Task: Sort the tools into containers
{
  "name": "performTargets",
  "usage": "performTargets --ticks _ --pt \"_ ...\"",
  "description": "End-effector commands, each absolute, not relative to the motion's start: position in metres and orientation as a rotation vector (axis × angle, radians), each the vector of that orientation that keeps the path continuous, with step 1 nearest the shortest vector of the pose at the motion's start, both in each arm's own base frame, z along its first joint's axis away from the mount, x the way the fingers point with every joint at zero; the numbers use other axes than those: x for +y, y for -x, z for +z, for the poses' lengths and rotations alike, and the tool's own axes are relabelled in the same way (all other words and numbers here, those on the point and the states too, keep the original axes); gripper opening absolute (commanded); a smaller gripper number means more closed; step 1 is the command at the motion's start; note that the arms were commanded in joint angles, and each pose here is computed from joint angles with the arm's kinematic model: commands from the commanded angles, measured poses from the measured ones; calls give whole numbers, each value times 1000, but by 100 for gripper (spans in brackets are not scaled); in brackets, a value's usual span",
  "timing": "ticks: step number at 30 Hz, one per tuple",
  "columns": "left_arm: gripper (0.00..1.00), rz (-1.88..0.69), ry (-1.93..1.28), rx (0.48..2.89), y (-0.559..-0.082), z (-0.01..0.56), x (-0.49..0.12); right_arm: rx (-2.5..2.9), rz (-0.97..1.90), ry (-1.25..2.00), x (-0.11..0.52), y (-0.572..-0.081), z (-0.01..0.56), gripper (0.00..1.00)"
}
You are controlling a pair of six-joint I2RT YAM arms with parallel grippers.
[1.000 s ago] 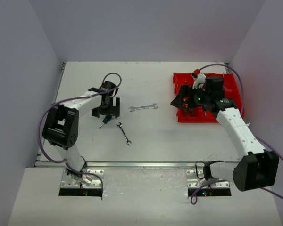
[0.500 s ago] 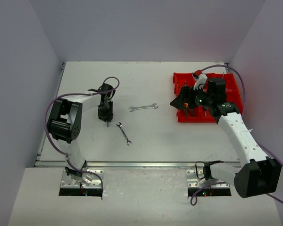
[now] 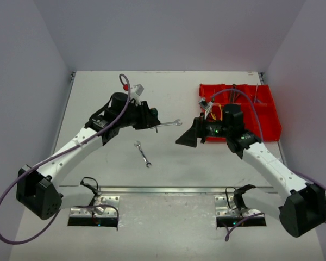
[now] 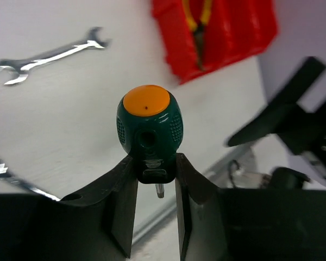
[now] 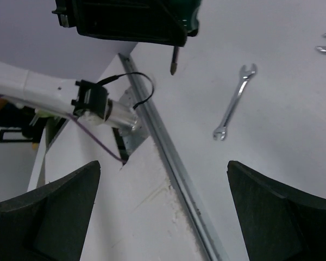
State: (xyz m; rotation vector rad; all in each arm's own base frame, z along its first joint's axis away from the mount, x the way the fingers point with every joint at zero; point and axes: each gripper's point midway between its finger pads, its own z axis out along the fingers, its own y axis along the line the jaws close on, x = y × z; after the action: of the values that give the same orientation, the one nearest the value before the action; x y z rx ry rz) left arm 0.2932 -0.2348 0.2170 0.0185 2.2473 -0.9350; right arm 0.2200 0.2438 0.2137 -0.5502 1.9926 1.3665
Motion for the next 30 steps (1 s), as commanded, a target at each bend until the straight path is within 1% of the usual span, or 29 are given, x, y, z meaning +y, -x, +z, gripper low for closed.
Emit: performTargets --ticks 1,2,5,7,10,11,13,15,22,27,30 --pt "0 -1186 148 2132 -282 234 -269 1821 1406 571 268 -202 242 91" --pt "0 -1218 160 2107 -279 238 -271 1821 1360 540 269 -206 239 89" --pt "0 -1307 163 2061 -270 248 -286 1854 1253 500 273 -211 229 74" --pt "0 -1328 142 2051 -263 250 -297 1857 1267 513 278 -208 228 64" --pt "0 -1392 122 2027 -253 255 -309 1864 1269 516 285 -208 226 53" --pt "0 -1415 113 2015 -250 258 -312 1868 1261 513 286 -209 225 50" --pt "0 -1436 114 2004 -247 261 -315 1877 1245 501 288 -213 223 47" --pt "0 -1430 123 1997 -245 261 -315 1881 1236 496 289 -214 222 41" --pt "0 -1405 147 2001 -243 258 -309 1899 1147 480 284 -220 220 33" --pt "0 -1398 142 2001 -243 257 -308 1963 1039 452 276 -231 210 36" --pt "0 -1398 142 2000 -243 258 -308 1975 1053 455 279 -231 208 36"
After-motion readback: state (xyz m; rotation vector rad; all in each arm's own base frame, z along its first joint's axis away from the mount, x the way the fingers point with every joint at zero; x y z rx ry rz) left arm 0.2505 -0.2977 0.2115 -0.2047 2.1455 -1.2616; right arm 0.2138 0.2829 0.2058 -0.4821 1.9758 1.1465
